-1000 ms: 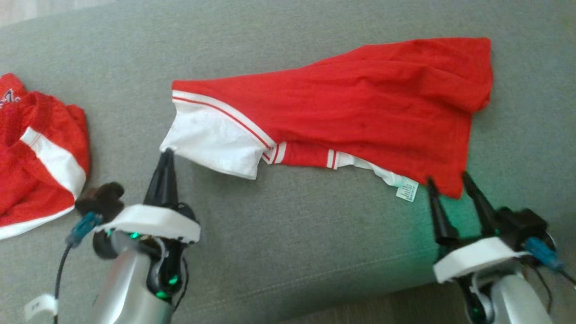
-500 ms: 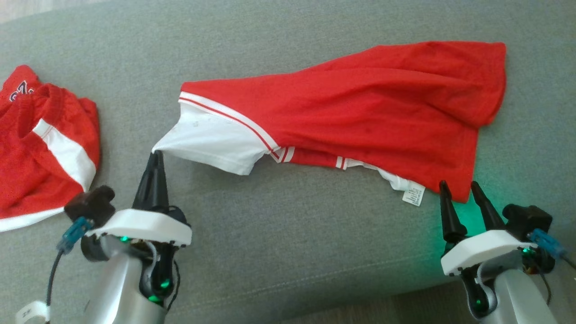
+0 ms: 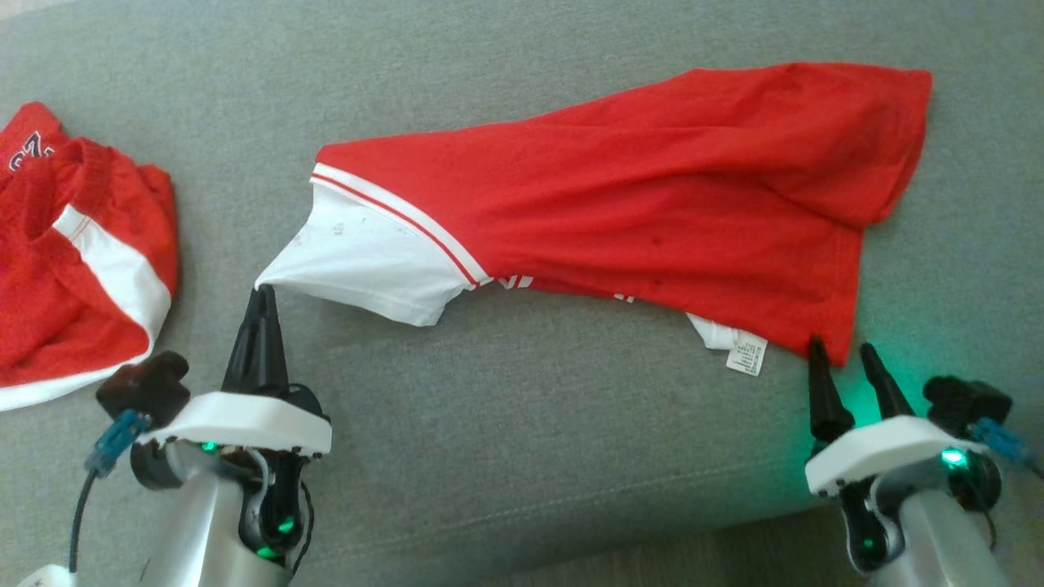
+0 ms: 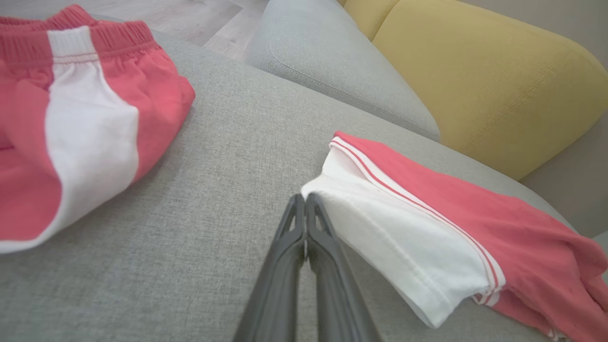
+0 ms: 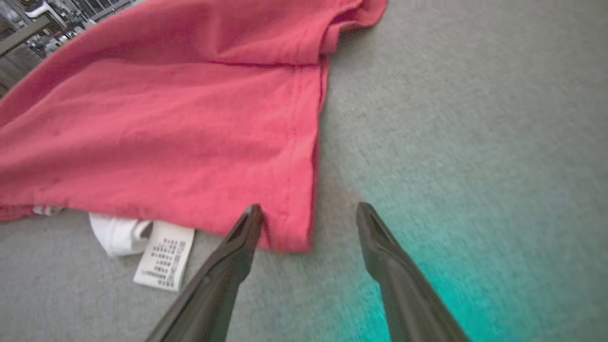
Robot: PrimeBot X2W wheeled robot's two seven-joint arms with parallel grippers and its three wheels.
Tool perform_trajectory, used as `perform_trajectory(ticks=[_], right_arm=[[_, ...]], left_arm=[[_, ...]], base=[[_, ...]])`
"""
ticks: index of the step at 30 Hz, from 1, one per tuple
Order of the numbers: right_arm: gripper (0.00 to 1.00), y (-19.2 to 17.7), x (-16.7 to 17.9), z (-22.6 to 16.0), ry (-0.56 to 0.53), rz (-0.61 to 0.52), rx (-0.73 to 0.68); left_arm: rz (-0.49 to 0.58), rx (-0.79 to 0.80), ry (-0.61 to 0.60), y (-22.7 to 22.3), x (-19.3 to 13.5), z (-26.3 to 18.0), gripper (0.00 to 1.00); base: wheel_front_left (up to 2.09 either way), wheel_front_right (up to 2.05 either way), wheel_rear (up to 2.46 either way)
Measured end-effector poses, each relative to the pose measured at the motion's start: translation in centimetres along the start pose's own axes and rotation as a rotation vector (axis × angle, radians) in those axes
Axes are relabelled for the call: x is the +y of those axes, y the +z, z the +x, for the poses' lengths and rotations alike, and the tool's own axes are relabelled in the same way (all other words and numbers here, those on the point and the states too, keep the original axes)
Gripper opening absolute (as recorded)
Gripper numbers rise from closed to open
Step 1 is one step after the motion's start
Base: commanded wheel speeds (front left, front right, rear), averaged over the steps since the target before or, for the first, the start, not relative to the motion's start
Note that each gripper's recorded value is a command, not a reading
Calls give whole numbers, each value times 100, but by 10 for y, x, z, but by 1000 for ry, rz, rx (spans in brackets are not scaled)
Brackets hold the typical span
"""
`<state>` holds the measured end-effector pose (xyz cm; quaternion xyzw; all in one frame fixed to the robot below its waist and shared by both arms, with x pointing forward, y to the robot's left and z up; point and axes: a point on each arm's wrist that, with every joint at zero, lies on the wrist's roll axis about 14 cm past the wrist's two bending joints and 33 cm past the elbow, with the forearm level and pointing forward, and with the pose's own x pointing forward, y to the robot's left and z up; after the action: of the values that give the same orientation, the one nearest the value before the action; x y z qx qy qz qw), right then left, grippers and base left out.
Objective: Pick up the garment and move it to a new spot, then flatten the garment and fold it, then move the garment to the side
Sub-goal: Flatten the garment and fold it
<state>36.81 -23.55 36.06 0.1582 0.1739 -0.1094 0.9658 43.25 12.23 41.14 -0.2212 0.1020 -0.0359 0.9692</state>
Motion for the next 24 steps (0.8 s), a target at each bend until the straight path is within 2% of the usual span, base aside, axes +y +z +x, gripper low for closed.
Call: perform_trajectory(ticks=[3,4,5,7,12,16,21,24], right_arm=[[100,3,11,9,26,16,-3],[84,1,13,9,32,15,2],[53,0,14,10,35,20,4],[0,-2,14,9,37,20,11],[0,-1,11,6,27,23,10],[0,18,11,-1,31,70,-58],[0,79,23,-14,83,123,-255],[0,122,36,-23,136,125,-368]], left_arm=[[0,-4,5,1,2,-1,0],[2,-5,6,2,2,-1,0],[9,-6,4,2,2,-1,0],[10,-6,4,2,2,-1,0],[18,-20,-11,7,-3,-1,0],[-18,-92,-48,31,-16,1,0],[-161,-227,-153,85,-48,-1,0],[-219,-299,-258,131,-80,-1,0]], base=[[0,0,0],[0,0,0],[0,0,0],[0,0,0],[0,0,0],[0,0,0],[0,0,0],[0,0,0]])
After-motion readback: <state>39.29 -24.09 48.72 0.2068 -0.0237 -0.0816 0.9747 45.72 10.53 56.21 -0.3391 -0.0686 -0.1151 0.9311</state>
